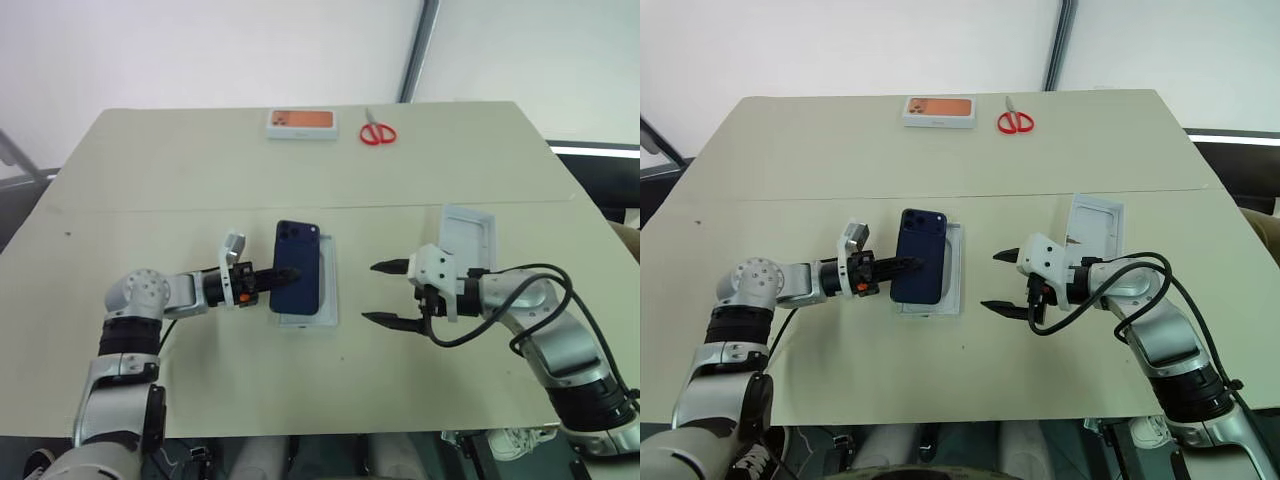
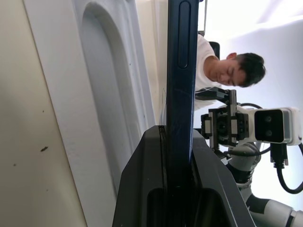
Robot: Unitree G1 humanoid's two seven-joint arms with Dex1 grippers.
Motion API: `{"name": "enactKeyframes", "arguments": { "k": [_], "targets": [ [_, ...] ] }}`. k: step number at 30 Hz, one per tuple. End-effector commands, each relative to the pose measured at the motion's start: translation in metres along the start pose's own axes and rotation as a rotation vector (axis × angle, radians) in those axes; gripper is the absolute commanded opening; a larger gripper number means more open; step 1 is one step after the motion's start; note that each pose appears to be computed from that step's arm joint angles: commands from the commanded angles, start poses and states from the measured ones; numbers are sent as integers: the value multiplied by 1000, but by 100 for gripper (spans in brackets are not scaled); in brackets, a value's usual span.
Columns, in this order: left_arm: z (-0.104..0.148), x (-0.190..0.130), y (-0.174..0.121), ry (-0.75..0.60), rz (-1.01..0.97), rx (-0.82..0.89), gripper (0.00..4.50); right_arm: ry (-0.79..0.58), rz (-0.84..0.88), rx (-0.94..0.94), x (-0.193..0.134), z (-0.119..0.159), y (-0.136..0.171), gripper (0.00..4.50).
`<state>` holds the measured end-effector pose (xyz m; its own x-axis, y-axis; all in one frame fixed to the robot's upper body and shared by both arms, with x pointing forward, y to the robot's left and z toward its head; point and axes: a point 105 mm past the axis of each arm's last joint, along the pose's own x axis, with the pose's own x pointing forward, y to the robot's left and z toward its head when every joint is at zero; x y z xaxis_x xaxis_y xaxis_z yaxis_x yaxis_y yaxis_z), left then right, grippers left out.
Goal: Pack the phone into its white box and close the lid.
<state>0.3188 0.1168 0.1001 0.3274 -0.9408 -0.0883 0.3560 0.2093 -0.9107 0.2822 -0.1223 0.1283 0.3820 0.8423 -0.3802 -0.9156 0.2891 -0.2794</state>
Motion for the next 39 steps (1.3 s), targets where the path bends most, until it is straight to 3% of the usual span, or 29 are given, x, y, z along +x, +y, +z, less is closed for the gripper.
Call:
{"name": "enactKeyframes", "arguments": {
  "k": [1, 8, 24, 30, 32, 35, 38, 39],
  "targets": [
    [3, 4, -9, 11, -49, 20, 98, -6, -13, -47, -1, 7, -1, 450],
    [4, 1, -11, 30, -30, 60, 428, -9, -18, -51, 4, 7, -2, 450],
    [10, -14, -28, 69, 17, 204, 428, -20, 0, -61, 15, 9, -2, 450],
    [22, -34, -31, 24, 81, 284, 428, -47, -4, -45, 20, 13, -7, 450],
    [25, -39, -31, 2, 84, 278, 350, -44, -18, -50, 21, 12, -11, 450],
    [27, -43, -32, -21, 91, 291, 195, -45, -13, -50, 22, 12, -12, 450],
    [29, -47, -26, -47, 141, 299, 32, -50, -27, -40, 25, 14, -17, 358],
    [28, -49, -20, -52, 176, 316, 0, -38, -31, -59, 28, 13, -17, 310]
  ]
}}
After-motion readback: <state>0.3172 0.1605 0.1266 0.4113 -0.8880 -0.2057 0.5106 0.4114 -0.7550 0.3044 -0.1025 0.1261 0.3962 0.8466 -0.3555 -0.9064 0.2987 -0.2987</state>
